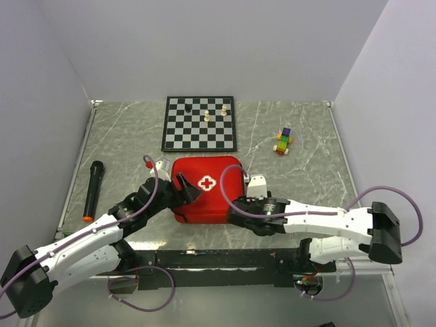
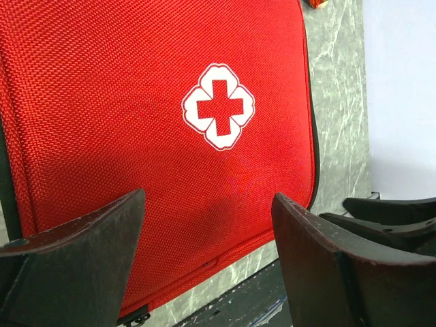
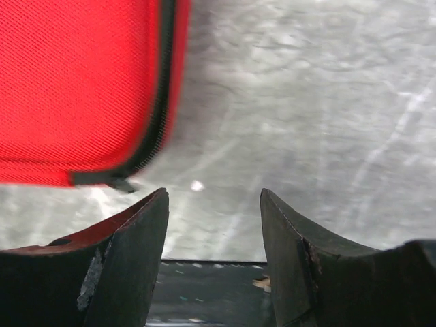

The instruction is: Organize the medicine kit

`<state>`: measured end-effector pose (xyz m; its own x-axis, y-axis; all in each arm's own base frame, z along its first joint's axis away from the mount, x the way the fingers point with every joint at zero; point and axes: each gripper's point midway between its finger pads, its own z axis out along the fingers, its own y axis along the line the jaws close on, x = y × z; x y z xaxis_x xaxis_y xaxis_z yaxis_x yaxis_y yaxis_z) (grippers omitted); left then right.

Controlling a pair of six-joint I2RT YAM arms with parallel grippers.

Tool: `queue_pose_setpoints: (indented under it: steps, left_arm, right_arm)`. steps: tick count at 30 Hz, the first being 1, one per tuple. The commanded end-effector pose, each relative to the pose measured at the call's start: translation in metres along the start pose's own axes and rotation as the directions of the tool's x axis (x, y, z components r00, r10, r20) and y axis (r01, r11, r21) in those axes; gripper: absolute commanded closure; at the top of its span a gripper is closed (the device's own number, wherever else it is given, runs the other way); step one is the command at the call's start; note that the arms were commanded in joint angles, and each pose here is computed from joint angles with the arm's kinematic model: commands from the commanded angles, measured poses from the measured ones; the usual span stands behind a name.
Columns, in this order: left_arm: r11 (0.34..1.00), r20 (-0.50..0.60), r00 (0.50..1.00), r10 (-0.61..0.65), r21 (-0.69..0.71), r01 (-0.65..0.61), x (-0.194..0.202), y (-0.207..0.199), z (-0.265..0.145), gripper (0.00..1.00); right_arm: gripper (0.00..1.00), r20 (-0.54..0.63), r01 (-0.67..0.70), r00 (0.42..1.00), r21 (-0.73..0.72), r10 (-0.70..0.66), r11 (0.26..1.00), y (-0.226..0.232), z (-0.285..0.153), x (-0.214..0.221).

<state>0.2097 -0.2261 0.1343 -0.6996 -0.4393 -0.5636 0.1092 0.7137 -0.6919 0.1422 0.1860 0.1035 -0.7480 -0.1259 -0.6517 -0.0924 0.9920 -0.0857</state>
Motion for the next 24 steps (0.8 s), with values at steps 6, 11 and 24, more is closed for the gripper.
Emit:
queue_pose_setpoints:
  steps: [6, 11, 24]
  left_arm:
    - [0.996, -0.016, 1.000, 0.024, -0.088, -0.025, 0.009, 0.027, 0.000, 0.19]
    - [0.996, -0.001, 1.000, 0.025, -0.090, -0.025, 0.005, 0.027, -0.003, 0.19]
    - [0.994, -0.003, 0.999, 0.033, -0.104, -0.033, 0.005, 0.032, -0.003, 0.19]
  right_arm:
    - [0.31, 0.101, 0.129, 0.988, -0.082, -0.121, 0.988, 0.016, -0.022, -0.014]
    - [0.30, 0.124, 0.184, 0.978, -0.152, -0.166, 0.971, 0.041, -0.022, -0.017]
    - [0.35, 0.011, 0.145, 0.989, 0.114, -0.147, 0.983, -0.007, 0.000, -0.010]
